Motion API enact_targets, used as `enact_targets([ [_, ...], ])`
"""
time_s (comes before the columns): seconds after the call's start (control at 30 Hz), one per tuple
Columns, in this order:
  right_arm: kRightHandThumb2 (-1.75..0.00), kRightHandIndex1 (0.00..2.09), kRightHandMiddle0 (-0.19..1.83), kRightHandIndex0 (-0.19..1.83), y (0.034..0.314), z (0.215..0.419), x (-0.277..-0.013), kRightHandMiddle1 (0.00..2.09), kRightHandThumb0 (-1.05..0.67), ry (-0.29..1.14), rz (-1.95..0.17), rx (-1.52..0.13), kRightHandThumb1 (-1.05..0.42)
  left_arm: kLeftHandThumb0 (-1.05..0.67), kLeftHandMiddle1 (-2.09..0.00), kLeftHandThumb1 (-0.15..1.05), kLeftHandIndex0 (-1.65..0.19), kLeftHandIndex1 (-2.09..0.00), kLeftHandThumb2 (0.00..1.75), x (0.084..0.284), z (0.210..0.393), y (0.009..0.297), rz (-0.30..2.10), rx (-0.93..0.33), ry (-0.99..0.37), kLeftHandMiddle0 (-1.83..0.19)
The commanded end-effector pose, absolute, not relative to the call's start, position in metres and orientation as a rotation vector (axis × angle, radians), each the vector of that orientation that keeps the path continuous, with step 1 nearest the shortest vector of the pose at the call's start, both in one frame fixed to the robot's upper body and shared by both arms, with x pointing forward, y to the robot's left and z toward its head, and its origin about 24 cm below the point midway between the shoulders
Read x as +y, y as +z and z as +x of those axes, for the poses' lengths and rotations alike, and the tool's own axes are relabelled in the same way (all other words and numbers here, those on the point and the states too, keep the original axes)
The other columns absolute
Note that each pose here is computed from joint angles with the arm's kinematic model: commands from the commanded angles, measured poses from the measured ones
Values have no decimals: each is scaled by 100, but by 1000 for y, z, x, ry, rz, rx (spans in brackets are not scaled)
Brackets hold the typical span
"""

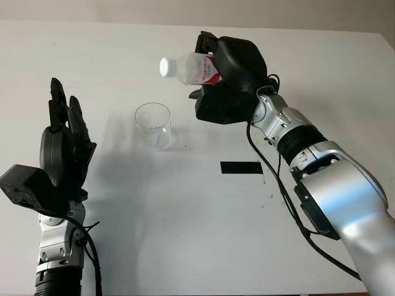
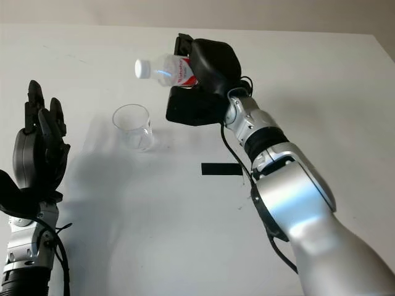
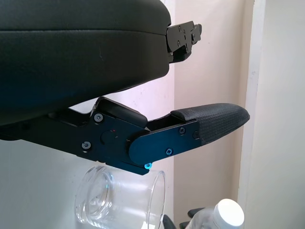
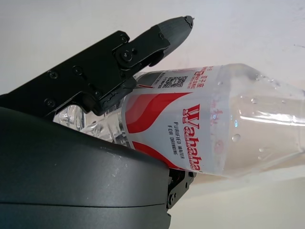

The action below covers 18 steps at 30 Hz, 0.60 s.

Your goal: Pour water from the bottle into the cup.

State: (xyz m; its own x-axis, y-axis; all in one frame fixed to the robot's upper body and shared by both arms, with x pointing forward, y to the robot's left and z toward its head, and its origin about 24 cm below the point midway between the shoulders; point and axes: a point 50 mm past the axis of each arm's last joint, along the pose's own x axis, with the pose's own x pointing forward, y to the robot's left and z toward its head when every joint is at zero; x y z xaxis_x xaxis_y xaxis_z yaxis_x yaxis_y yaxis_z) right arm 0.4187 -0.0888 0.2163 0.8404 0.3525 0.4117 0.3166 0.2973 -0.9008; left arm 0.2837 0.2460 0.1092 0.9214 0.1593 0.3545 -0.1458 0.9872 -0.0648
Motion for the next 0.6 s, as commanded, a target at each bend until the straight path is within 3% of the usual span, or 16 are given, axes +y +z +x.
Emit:
enact_targets([
  [0.0,-18,209,44,103,236,419,-85,209,-14,-12,-1338,-694,-104,-81,-5,105,19,-4,70,247,281,104,-29,-354,165,15],
  [0.17,-23,209,39,101,241,417,-80,209,-15,-17,-1411,-762,-105,-81,-5,105,19,-4,70,246,281,104,-35,-356,167,15],
  [0.37,-30,209,51,111,246,415,-79,209,-19,-41,-1565,-879,-103,-82,-5,105,19,-3,70,246,281,105,-35,-356,168,16],
  [0.5,-17,209,40,107,249,413,-77,209,-26,-67,-1689,-967,-102,-82,-5,105,19,-3,70,247,281,105,-34,-358,171,15],
  [0.57,-12,209,46,107,250,412,-76,209,-28,-82,-1724,-1010,-104,-82,-5,105,19,-3,70,246,282,105,-36,-359,171,16],
])
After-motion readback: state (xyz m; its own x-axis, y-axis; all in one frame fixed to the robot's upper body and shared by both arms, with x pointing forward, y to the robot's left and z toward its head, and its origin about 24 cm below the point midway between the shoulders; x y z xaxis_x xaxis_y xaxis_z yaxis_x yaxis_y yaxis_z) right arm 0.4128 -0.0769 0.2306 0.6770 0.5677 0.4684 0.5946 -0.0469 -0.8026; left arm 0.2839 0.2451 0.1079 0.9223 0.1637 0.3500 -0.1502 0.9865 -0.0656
